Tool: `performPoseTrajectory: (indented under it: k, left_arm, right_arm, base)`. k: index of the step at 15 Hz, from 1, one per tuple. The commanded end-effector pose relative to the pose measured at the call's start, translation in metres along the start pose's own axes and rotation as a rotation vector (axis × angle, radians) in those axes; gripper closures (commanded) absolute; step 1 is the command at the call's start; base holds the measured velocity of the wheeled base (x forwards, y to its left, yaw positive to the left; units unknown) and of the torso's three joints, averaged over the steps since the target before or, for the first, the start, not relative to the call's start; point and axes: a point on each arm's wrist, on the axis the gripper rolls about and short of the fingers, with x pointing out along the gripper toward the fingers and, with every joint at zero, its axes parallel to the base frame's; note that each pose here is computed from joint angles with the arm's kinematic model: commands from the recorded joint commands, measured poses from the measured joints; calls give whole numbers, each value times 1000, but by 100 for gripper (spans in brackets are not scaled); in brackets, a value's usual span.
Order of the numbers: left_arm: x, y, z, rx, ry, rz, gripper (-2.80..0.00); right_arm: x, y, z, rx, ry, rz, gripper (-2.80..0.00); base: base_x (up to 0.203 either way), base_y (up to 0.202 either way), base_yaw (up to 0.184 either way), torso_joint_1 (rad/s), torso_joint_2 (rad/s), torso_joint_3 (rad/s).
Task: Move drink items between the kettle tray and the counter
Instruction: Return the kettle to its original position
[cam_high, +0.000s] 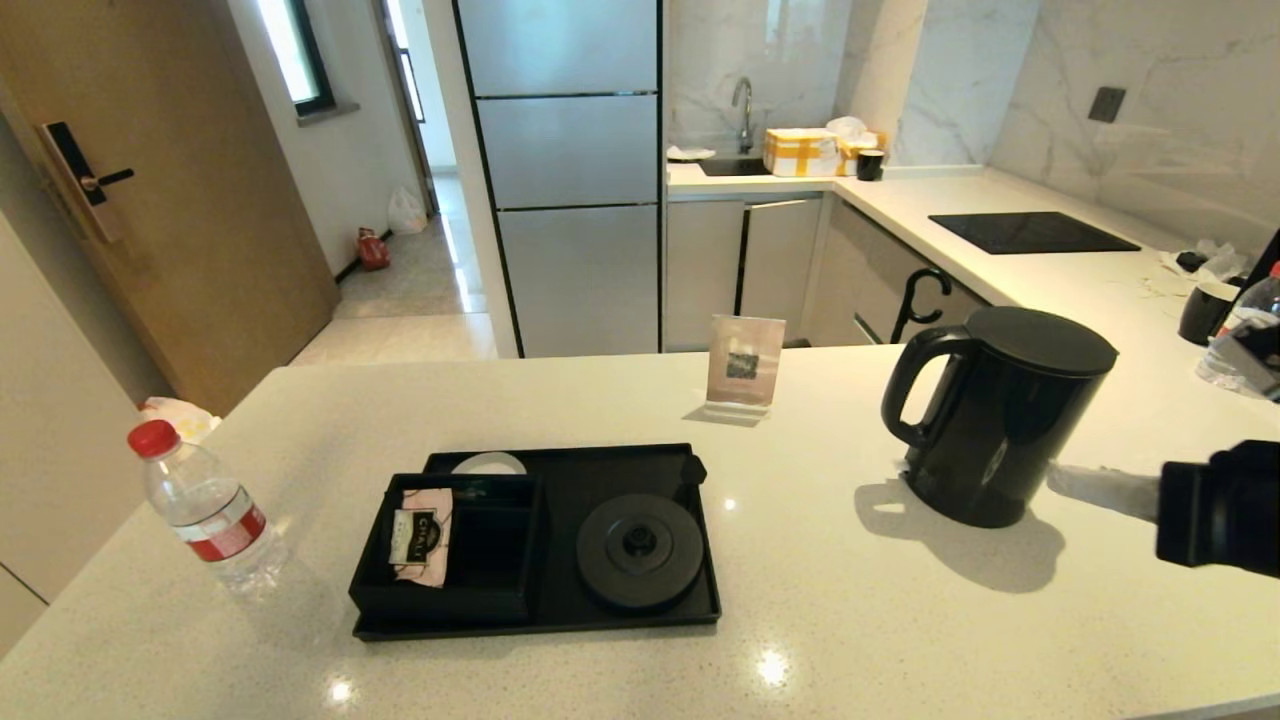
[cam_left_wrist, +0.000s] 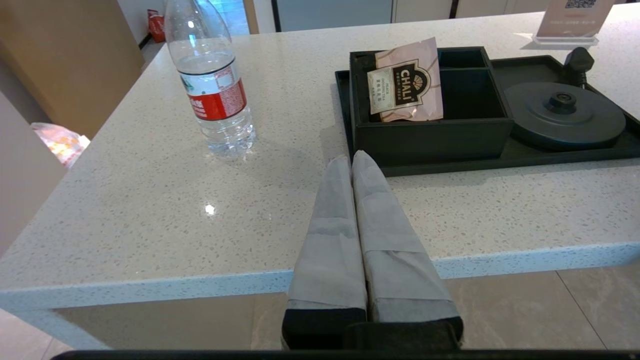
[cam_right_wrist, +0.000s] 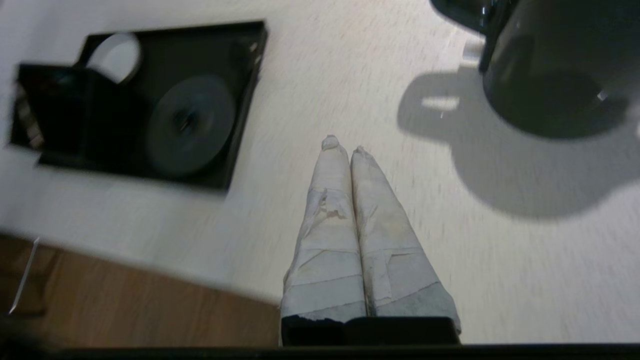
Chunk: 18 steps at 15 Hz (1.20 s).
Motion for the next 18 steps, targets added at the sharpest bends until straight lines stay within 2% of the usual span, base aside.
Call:
performPoseTrajectory:
  k: [1,4,7,10,13,14,15,16,18]
  left_arm:
    - [0,0,0,0,-1,0,0]
    - [0,0,0,0,-1,0,0]
    - [0,0,0,0,-1,0,0]
    - [0,0,0,0,-1,0,0]
    - [0,0,0,0,-1,0,0]
    - [0,0,0,0,-1,0,0]
    - [0,0,0,0,-2,0,0]
    - [0,0,0,0,-2,0,0]
    - [0,0,0,1,-2,0,0]
  right_arm:
    - [74,-6,-7,1,49,-33,0]
    - [110,-3,-7,-2,-41,-50,0]
    - [143,-13,-3,7,-45,-71,0]
    - [153,-27,4,20,-92,-160,0]
    - [154,-29,5,23,-103,-171,0]
    - [156,-32,7,26,-113,-207,0]
    - [157,-34,8,29,-119,-228,-19]
    - [157,-34,8,29,-119,-228,-280]
    - [160,-36,12,31,-134,-243,-280]
  base:
    - [0,0,0,0,0,0]
    - [0,0,0,0,0,0]
    - [0,0,0,0,0,0]
    - [0,0,0,0,0,0]
    - [0,0,0,0,0,0]
    - [0,0,0,0,0,0]
    - [0,0,0,0,0,0]
    - [0,0,0,0,0,0]
    - [0,0,0,0,0,0]
